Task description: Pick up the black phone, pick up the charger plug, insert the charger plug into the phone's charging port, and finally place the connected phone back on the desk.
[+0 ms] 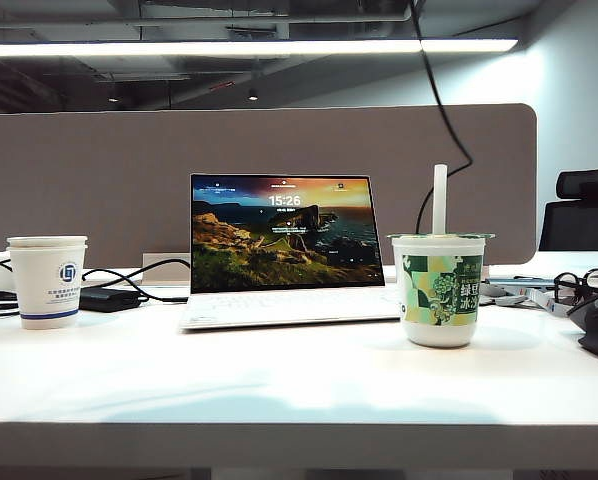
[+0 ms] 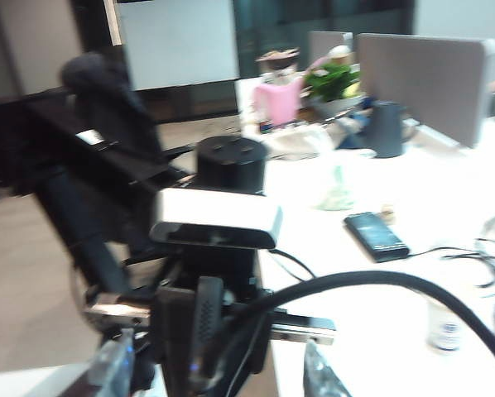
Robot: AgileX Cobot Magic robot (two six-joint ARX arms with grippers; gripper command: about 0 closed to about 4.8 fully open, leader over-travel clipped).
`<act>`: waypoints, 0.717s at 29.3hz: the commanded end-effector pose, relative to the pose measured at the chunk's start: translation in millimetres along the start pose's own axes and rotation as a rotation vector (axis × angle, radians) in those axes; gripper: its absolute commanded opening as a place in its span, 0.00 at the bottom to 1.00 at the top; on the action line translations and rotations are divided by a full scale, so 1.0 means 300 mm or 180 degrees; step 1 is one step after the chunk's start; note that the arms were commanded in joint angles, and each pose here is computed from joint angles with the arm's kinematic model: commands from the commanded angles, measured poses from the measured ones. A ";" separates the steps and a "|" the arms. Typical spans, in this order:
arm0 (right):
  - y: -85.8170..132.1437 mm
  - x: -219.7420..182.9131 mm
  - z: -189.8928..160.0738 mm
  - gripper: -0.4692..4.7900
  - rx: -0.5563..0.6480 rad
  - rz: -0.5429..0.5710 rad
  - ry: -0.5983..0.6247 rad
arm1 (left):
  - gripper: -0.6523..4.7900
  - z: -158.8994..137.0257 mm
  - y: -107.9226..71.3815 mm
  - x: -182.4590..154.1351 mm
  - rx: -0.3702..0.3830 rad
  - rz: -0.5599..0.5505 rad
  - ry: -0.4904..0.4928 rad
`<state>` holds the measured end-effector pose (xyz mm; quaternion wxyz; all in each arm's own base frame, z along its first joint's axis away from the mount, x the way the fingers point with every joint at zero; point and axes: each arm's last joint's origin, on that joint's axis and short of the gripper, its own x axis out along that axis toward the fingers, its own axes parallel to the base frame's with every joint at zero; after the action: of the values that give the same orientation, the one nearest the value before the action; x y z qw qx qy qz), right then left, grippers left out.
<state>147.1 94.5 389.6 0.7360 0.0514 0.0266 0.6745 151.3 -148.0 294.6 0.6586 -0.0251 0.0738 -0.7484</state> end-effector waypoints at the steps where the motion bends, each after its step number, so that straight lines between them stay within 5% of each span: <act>1: 0.015 -0.040 0.025 0.58 -0.0026 -0.0172 -0.0107 | 0.11 0.023 0.006 -0.003 0.0158 0.0379 -0.0102; 5: 0.028 -0.093 0.043 0.59 0.0032 -0.0424 -0.0197 | 0.11 0.019 0.027 -0.007 0.0095 0.1053 -0.0102; 10: 0.027 -0.109 0.040 0.59 0.0080 -0.0587 -0.0202 | 0.11 -0.020 0.051 -0.015 -0.0282 0.1799 0.0127; 18: 0.017 -0.112 0.037 0.58 0.0249 -0.0928 -0.0274 | 0.11 -0.130 0.139 0.032 -0.0887 0.1775 0.0543; 21: 0.016 -0.112 0.037 0.58 0.0307 -0.0925 -0.0282 | 0.11 -0.190 0.198 0.034 -0.1294 0.1901 0.0659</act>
<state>141.3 61.2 398.4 0.8234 0.1103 0.0364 0.5554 194.5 -160.0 227.8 0.8150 -0.0395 0.2962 -0.4965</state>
